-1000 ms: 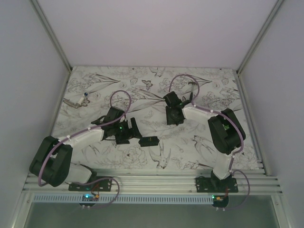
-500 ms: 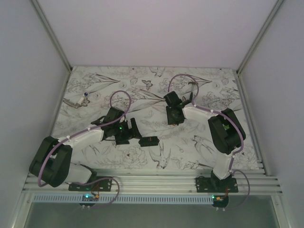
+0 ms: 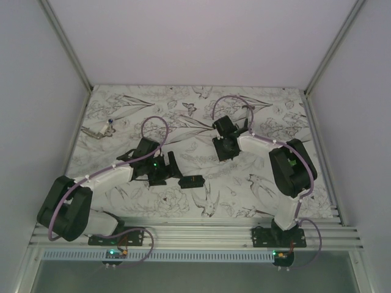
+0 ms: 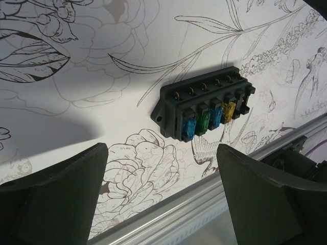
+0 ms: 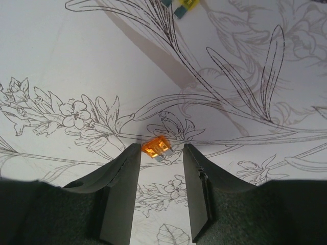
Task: Snap on the fuse box
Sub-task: Pick up the fuse from the center of the board.
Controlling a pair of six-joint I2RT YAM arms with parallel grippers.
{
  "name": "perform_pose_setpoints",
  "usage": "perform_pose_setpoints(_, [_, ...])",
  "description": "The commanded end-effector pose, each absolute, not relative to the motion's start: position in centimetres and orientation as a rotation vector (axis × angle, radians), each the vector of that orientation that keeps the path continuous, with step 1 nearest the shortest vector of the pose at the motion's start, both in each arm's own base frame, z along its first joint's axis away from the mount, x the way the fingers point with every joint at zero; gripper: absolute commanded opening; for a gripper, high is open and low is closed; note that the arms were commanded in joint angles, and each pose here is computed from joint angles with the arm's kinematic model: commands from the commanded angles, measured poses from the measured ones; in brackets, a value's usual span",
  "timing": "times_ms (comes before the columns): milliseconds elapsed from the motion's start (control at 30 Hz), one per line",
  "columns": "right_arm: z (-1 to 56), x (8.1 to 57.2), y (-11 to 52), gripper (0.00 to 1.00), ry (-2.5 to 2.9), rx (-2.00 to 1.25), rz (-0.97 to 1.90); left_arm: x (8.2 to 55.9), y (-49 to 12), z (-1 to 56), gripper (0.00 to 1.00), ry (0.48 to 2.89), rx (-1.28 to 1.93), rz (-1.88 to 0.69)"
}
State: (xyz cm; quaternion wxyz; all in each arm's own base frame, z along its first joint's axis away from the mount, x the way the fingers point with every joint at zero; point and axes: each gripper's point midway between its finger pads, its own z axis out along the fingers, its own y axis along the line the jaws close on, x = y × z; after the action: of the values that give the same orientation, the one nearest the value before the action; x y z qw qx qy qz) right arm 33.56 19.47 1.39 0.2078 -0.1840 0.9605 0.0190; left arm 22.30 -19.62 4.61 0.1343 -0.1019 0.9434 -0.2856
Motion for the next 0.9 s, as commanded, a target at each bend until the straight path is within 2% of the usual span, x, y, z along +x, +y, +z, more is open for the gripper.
perform_pose_setpoints(0, [1.5, 34.5, 19.4, 0.45, 2.631, -0.688, 0.100, 21.4, -19.0, 4.3, 0.92, 2.758, -0.293, -0.807])
perform_pose_setpoints(633, [-0.6, 33.3, 19.0, 0.39, 2.621, -0.959, 0.131, 21.1, -19.0, 4.4, 0.92, 2.758, -0.290, -0.818])
perform_pose_setpoints(867, [-0.8, 33.1, 18.8, 0.31, 2.635, -0.955, 0.123, 21.1, -19.1, 4.6, 0.92, 2.752, -0.285, -0.830])
